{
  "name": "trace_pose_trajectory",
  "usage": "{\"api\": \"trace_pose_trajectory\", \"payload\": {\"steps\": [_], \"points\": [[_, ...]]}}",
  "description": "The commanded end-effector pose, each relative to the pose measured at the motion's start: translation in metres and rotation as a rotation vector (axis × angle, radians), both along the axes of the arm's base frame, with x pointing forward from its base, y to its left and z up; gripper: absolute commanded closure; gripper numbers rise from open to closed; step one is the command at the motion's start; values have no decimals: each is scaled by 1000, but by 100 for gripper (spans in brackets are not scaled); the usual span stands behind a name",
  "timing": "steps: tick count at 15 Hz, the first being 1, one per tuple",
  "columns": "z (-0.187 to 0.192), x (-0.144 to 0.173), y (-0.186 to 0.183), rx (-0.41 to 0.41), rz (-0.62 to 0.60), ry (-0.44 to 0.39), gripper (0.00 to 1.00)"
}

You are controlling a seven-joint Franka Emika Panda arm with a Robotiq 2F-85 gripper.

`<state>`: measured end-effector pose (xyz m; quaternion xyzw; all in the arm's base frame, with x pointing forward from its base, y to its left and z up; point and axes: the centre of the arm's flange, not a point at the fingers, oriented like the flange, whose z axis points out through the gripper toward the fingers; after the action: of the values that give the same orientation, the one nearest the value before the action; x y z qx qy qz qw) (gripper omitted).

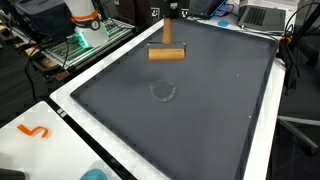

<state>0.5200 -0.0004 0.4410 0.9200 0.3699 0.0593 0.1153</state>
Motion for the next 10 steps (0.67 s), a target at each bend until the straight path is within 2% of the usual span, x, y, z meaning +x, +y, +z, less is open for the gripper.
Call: {"api": "trace_pose_trajectory", "payload": {"steps": [1,10], "points": [[1,-13,12,-49,-25,-38,76],[-4,-11,21,-62,-52,-38,76]]}}
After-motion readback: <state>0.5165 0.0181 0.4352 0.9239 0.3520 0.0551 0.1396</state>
